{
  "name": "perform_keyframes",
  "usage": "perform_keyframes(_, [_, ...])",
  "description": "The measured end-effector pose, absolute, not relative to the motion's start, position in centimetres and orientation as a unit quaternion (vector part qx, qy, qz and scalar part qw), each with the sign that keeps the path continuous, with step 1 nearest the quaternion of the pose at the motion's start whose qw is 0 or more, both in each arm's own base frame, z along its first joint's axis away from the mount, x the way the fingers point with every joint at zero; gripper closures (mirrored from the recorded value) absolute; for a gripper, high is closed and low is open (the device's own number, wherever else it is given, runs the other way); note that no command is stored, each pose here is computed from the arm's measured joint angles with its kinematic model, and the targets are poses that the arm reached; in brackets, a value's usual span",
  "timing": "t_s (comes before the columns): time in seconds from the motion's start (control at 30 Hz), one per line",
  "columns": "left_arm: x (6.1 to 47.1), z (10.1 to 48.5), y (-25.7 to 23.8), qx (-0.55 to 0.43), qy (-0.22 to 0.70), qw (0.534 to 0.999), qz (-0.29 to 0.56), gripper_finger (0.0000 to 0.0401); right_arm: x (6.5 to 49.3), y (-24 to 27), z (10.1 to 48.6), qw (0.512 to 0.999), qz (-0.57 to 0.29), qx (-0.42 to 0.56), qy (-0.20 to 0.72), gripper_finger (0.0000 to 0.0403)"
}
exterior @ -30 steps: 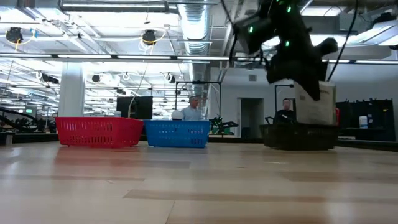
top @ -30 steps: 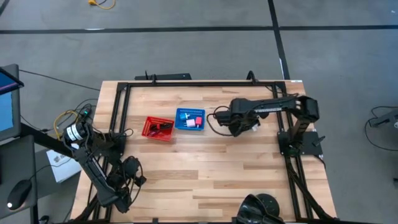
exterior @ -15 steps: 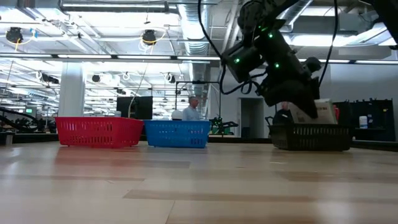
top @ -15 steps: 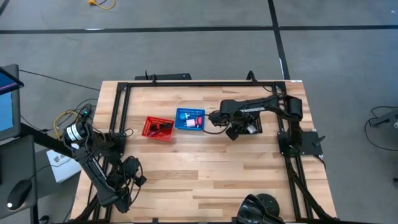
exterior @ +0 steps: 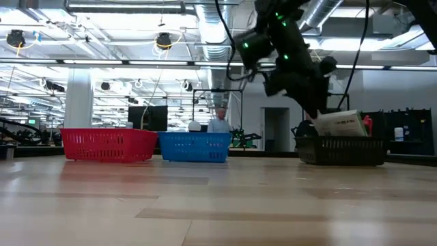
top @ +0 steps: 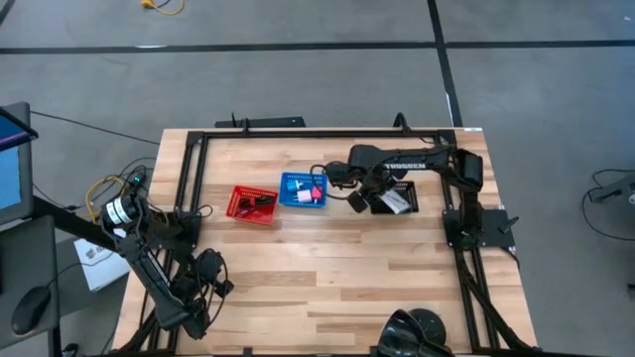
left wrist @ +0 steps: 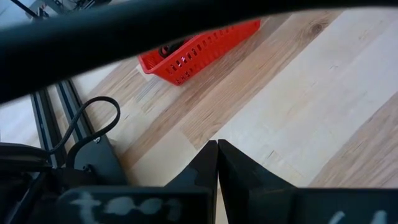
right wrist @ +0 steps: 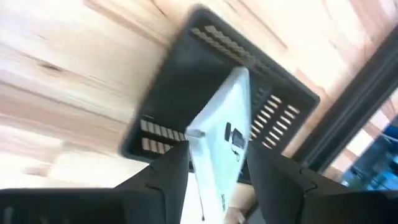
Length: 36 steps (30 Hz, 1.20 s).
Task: Pick and place items into bin
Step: Put the card reader box into the black bin, then adjust the card reader box in the black bin
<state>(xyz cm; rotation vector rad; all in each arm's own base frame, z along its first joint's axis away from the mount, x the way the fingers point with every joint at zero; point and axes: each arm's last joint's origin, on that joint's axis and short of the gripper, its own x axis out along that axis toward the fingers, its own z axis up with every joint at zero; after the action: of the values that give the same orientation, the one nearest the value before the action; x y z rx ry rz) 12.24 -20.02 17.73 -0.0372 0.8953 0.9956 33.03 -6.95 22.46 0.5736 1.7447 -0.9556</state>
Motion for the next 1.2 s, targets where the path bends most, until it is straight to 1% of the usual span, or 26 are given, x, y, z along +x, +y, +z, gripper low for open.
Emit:
perform_keyframes(0.07, [12.2, 17.7, -20.0, -0.018, 0.415, 0.784, 0.461, 0.0401, 33.4, -6.8, 23.1, 0.524, -0.396, 0.239, 0.715, 0.0248])
perform_keyframes(0.13, [12.3, 17.7, -20.0, -0.019, 0.415, 0.784, 0.461, 0.0401, 33.5, -6.7, 23.2, 0.527, -0.390, 0.236, 0.717, 0.0252])
perform_keyframes(0.23, [12.3, 17.7, -20.0, -0.019, 0.415, 0.784, 0.461, 0.0401, 33.5, -6.2, 23.3, 0.529, -0.379, 0.214, 0.728, 0.0260])
perform_keyframes(0.37, [12.3, 17.7, -20.0, -0.018, 0.415, 0.785, 0.460, 0.0401, 33.6, -4.7, 23.5, 0.548, -0.349, 0.180, 0.738, 0.0276])
perform_keyframes(0.63, [12.3, 17.7, -20.1, -0.021, 0.415, 0.785, 0.459, 0.0401, 33.7, 0.9, 24.0, 0.575, -0.281, 0.139, 0.756, 0.0339])
perform_keyframes(0.77, [12.3, 17.5, -20.1, -0.017, 0.416, 0.785, 0.458, 0.0401, 33.5, 3.9, 23.9, 0.582, -0.288, 0.128, 0.750, 0.0383])
perform_keyframes(0.83, [12.3, 17.5, -20.1, -0.016, 0.416, 0.785, 0.458, 0.0401, 33.1, 5.2, 23.5, 0.578, -0.292, 0.120, 0.752, 0.0397])
perform_keyframes(0.97, [12.4, 17.5, -20.2, -0.006, 0.417, 0.790, 0.450, 0.0401, 32.1, 6.6, 22.3, 0.560, -0.309, 0.111, 0.761, 0.0400])
perform_keyframes(1.1, [12.5, 17.5, -20.2, -0.008, 0.409, 0.797, 0.444, 0.0401, 30.7, 6.1, 20.2, 0.524, -0.334, 0.090, 0.779, 0.0400])
perform_keyframes(1.17, [12.5, 17.5, -20.2, -0.009, 0.410, 0.796, 0.444, 0.0401, 29.3, 5.6, 20.3, 0.513, -0.334, 0.098, 0.785, 0.0401])
perform_keyframes(1.2, [12.4, 17.5, -20.2, -0.009, 0.411, 0.796, 0.445, 0.0401, 28.8, 5.4, 20.8, 0.520, -0.332, 0.105, 0.780, 0.0402])
